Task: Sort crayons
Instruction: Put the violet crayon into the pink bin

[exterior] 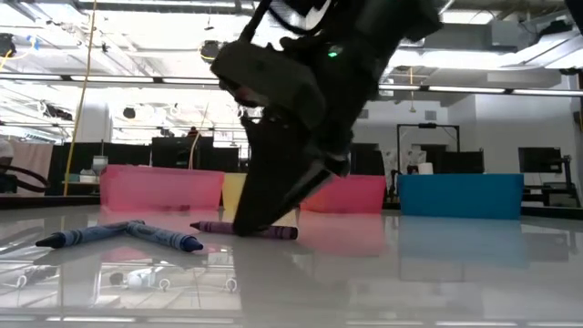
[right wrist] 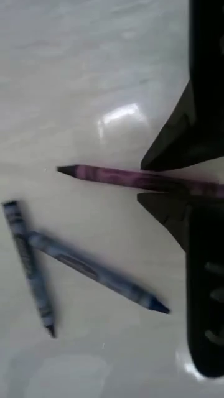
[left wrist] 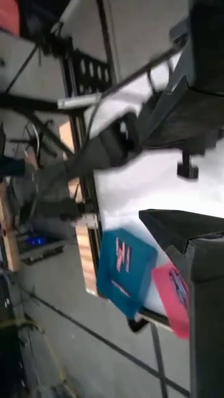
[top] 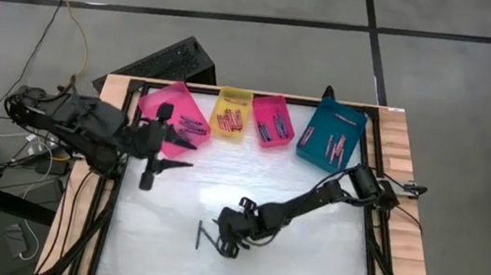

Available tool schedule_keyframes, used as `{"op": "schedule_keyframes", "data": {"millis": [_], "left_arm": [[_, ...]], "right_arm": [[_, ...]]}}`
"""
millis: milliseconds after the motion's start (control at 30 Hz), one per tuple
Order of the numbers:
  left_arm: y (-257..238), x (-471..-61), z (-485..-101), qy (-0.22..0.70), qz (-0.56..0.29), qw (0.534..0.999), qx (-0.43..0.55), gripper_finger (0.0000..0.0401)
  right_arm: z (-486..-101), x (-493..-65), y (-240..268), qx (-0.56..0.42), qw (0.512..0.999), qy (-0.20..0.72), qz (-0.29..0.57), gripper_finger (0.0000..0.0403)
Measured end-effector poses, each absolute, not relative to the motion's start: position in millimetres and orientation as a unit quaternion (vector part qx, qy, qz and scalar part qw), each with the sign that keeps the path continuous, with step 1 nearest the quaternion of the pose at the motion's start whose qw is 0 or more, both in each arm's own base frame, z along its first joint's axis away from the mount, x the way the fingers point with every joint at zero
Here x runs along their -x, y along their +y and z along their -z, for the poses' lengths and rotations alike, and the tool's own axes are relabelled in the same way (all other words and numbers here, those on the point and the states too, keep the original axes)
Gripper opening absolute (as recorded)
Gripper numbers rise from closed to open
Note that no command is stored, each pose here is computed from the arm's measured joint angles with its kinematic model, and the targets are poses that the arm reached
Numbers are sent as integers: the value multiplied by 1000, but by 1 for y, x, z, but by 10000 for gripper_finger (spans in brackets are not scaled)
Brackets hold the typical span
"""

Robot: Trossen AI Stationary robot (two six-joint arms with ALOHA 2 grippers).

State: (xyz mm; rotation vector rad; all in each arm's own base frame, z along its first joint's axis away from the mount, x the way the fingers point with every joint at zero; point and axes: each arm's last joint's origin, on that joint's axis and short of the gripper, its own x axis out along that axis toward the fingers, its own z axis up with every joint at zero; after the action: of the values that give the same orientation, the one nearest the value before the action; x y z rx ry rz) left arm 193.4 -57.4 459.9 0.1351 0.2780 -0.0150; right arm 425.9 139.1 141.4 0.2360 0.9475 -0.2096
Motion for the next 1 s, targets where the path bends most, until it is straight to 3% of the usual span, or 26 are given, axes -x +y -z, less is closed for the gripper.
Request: {"op": "schedule_keyframes", "data": {"millis": [367, 667, 1000], "left_arm": [[-86, -187, -459, 99, 16, 988, -115, 165], [-63, -148, -475, 57, -20, 994, -91, 165], [-43, -117, -427, 73, -86, 993, -32, 165]], "right_arm": [[-138, -431, 113, -150, 859, 478, 107, 8], [-154, -444, 99, -162, 865, 459, 118, 3], [-205, -478, 44, -89, 910, 377, 151, 2]]}}
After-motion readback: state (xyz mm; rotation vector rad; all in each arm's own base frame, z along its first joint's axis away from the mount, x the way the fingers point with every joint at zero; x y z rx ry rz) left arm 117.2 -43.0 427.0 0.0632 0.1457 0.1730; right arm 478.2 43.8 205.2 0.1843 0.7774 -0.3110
